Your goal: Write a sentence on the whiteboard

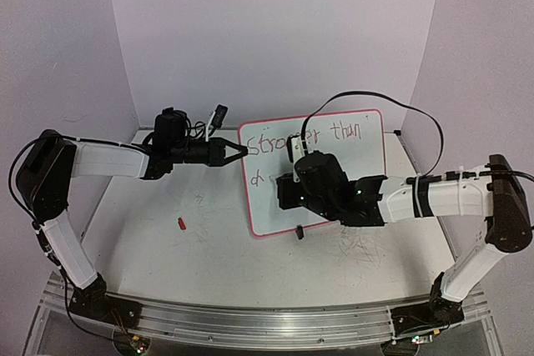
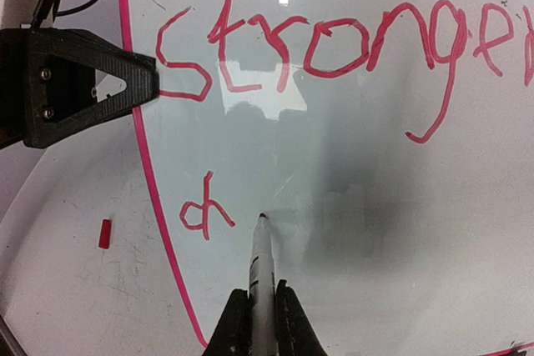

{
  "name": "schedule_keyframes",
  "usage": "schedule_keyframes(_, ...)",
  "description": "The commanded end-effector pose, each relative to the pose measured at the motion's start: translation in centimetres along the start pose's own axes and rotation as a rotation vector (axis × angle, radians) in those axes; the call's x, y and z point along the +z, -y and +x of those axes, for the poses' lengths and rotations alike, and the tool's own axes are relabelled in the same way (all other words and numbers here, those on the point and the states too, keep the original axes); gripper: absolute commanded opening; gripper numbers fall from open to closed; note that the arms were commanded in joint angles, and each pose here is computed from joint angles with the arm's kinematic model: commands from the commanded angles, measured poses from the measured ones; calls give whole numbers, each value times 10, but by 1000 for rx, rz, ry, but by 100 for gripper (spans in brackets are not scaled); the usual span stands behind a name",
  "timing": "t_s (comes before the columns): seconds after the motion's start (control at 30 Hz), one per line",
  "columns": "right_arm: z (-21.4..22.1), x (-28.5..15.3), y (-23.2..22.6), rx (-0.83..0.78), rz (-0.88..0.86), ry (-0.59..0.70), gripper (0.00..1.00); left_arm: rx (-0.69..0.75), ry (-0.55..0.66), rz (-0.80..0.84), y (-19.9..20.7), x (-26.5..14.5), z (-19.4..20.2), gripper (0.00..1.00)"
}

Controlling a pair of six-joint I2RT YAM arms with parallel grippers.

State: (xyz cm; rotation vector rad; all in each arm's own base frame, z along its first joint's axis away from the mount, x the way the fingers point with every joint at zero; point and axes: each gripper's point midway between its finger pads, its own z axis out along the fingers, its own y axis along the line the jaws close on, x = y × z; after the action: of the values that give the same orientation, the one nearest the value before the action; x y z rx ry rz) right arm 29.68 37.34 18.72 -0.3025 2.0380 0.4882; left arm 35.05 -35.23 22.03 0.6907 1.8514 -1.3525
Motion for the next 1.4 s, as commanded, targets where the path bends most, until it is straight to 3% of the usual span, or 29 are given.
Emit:
schedule_keyframes(0.0,-18,3,-4,11,11,54,0,3,-18,6,8,-3,2,0)
schedule_keyframes(0.5,-17,6,-13,-9,-29,41,0,6,-18,8,8,-3,2,0)
schedule_keyframes(0.87,10,3,-8,-16,-31,-24,0,5,-18,7,8,-3,2,0)
schedule_keyframes(1.37,-3,1,4,-9,39,13,0,2,-21,7,7,-2,3,0)
